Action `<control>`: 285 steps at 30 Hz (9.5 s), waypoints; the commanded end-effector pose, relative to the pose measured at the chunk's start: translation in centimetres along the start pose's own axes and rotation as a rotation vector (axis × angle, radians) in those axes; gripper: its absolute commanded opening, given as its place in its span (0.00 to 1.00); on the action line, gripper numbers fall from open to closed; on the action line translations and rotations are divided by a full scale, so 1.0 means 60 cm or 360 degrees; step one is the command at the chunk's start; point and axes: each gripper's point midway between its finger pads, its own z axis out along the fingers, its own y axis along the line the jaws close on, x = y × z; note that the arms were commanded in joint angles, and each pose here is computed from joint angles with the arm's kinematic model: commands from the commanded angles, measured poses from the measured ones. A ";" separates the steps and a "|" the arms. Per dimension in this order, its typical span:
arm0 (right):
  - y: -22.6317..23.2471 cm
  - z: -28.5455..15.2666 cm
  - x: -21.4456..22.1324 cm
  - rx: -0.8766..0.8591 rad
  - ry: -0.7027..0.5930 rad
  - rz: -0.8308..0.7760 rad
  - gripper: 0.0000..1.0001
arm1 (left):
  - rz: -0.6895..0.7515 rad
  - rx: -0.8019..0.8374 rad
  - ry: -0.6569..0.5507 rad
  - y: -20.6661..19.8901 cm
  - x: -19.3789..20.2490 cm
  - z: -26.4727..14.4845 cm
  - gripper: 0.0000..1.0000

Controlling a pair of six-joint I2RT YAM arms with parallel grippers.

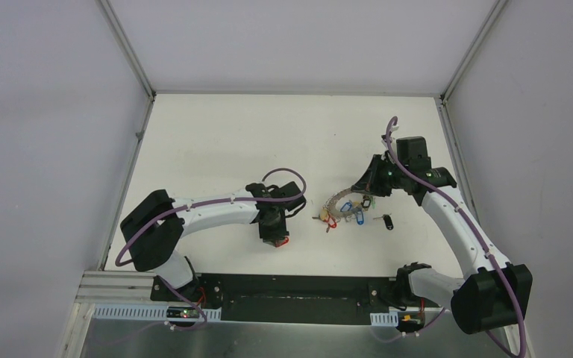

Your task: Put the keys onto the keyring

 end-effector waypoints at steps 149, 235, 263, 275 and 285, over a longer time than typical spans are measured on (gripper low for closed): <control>0.221 -0.109 0.213 -0.1805 -0.0482 -0.2610 0.00 | 0.2539 0.1452 -0.1535 -0.195 -0.022 -0.375 0.00; 0.222 -0.099 0.201 -0.1663 -0.0311 -0.2246 0.00 | 0.2664 0.1067 -0.1608 -0.194 -0.009 -0.366 0.00; 0.222 -0.096 0.199 -0.1649 -0.0300 -0.2227 0.00 | 0.2765 0.1102 -0.1642 -0.215 0.012 -0.368 0.00; 0.221 -0.093 0.194 -0.1601 -0.0307 -0.2205 0.00 | 0.2769 0.1087 -0.1605 -0.206 0.022 -0.358 0.00; 0.221 -0.092 0.193 -0.1596 -0.0305 -0.2197 0.00 | 0.2784 0.0999 -0.1547 -0.190 0.024 -0.339 0.00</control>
